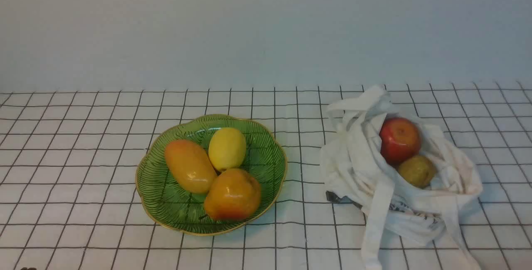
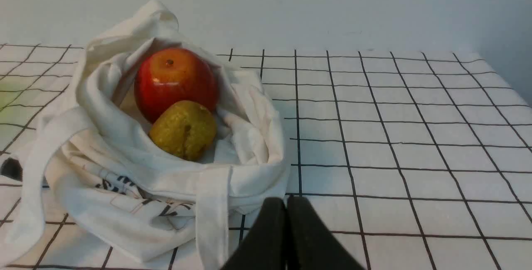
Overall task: Take the fruit out of the bag on the white checkered tablecloth and place them on the plate.
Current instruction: 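Reach for the kiwi in the white bag with the right gripper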
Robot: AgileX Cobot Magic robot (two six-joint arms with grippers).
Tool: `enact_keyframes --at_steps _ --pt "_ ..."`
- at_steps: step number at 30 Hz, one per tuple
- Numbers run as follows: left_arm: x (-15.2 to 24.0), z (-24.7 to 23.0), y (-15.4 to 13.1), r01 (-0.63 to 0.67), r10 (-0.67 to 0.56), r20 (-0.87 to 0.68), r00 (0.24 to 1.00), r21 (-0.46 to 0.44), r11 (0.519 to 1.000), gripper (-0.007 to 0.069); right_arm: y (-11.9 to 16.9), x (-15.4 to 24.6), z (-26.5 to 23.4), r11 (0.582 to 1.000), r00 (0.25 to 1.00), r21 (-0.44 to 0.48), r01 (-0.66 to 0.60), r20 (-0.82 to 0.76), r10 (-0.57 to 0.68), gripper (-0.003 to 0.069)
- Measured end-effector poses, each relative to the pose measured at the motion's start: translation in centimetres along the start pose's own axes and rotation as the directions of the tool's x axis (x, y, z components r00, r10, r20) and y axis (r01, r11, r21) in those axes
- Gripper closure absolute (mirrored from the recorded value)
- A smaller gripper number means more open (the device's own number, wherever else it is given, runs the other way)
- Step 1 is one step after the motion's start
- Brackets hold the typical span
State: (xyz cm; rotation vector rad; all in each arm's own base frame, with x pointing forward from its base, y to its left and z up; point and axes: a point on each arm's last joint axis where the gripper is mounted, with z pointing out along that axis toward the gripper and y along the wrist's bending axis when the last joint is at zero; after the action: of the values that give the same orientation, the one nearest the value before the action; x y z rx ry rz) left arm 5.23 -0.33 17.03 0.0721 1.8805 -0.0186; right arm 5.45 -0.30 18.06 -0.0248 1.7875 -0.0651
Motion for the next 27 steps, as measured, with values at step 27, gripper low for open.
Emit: enact_keyframes --at_steps 27 --pt "0.0 0.0 0.0 0.0 0.0 0.0 1.0 0.0 1.0 0.0633 0.2 -2.3 -0.3 0.924 0.89 -0.124 -0.362 0.248 0.382 0.0671"
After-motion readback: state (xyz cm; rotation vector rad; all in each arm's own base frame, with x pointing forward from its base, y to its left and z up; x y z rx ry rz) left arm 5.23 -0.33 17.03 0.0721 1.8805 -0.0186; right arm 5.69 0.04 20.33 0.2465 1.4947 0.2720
